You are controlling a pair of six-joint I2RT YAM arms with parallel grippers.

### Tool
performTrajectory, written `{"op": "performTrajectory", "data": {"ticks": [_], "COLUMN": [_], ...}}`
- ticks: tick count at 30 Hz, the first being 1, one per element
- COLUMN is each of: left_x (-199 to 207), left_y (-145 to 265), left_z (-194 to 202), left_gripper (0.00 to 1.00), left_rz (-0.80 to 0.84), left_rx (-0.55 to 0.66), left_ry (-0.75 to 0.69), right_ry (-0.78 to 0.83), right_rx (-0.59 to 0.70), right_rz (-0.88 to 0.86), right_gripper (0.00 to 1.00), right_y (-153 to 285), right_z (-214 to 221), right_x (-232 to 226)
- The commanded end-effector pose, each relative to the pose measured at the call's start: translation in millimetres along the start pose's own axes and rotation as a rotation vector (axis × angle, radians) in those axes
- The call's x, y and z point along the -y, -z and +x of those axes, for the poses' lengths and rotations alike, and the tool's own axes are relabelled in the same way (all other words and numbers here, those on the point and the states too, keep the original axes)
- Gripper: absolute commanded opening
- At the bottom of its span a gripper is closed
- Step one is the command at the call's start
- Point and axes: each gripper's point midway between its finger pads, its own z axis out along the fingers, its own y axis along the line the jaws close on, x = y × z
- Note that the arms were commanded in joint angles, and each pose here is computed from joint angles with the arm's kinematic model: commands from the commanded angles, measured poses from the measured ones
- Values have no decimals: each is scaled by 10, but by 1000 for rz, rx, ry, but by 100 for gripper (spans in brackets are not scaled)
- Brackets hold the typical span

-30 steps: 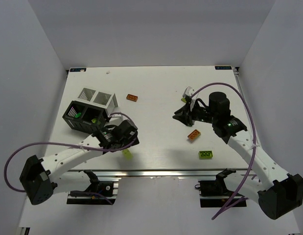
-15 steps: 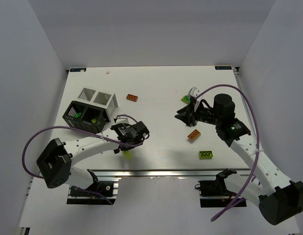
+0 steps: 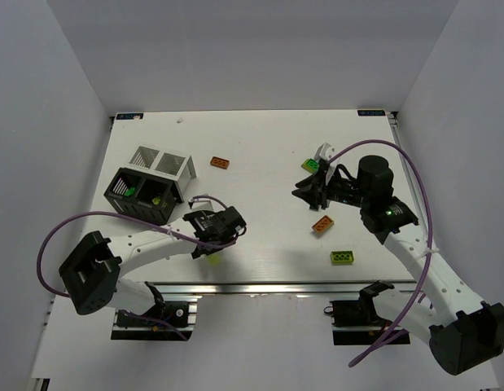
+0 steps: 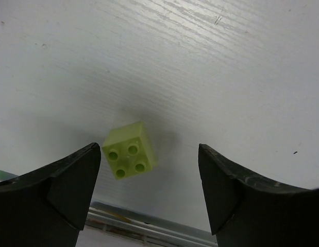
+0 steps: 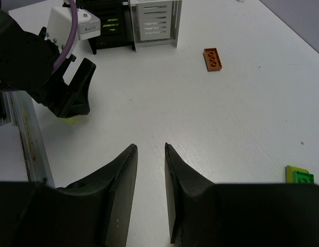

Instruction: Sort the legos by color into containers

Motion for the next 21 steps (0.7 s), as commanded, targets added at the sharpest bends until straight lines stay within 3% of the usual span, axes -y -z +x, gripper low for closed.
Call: {"op": "performTrajectory", "data": {"ticks": [1,21], "left_x": [65,-16], "left_y": [14,-116], "left_z": [-35,109], "left_gripper": [85,76], "left_rz": [44,19], "left_rx": [23,-3], "left_ry": [33,16], "right_ry": [9,-4], "right_rx": [33,48], "right_rz": [-8,-11], "right_gripper": [34,34], "right_y": [10,80], "right_z": [-48,-74], "right_x": [-8,16]}}
